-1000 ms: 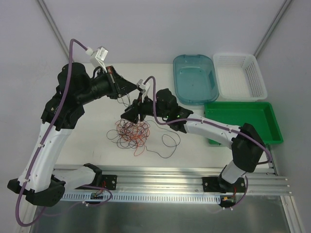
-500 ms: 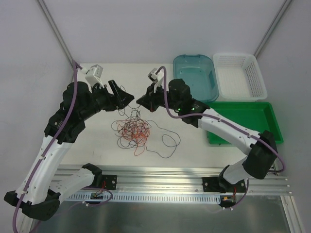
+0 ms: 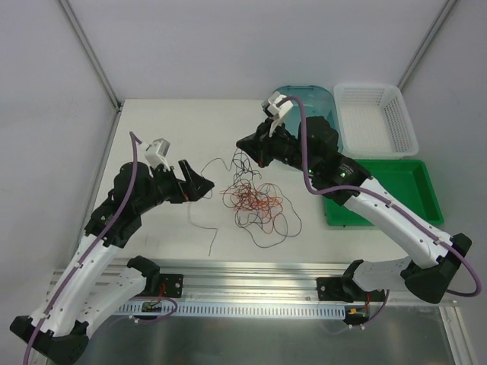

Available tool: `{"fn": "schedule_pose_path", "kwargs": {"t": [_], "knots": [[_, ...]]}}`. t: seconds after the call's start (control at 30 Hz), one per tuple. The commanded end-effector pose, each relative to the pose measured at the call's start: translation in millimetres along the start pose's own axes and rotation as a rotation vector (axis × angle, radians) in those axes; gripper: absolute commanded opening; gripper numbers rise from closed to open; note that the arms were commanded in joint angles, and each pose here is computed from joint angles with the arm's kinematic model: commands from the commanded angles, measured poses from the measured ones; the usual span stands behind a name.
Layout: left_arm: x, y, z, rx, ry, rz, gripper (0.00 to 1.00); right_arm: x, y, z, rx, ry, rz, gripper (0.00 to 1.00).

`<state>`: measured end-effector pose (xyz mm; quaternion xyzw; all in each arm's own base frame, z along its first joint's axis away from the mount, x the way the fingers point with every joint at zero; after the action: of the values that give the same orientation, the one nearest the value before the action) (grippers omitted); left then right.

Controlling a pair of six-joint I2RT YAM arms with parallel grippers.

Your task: Untangle the cables

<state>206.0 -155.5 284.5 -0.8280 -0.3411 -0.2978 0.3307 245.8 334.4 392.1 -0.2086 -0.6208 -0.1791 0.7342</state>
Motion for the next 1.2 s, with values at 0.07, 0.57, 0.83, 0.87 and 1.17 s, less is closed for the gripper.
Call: {"fn": "schedule_pose_path", "kwargs": {"t": [0.07,0.57,0.83,0.87,1.17], "knots": [[-20,18,-40,-0.315,-0.016,0.059,0.91,4,-2,-1,-0.010,0.017,-0.009,0.01],[-43,69,-52,-0.354,0.012,0.089,0.76,-10,9,8,0.050,0.104,-0.002,0.01],[-69,94,-31,-0.227,0.022,0.121,0.37,-14,2,2,0.011,0.080,0.010,0.01],[-66,95,-26,-0.200,0.024,0.098,0.30,-16,0,-2,-0.006,0.073,0.015,0.01],[-9,45,45,0.266,0.073,-0.123,0.00,-58,-69,-102,-0.461,0.156,0.028,0.01]]}}
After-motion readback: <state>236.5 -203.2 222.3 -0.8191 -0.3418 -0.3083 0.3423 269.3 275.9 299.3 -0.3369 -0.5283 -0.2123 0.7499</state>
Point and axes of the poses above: each gripper's point midway between its finger pads, its own y axis out along the fingers, its own z axis along the line the jaws close on, x = y × z, the point moved 1 cm from there along -y, back along the fingers, and after that the axes turned 1 degree about -y, right-handed, at the moved point
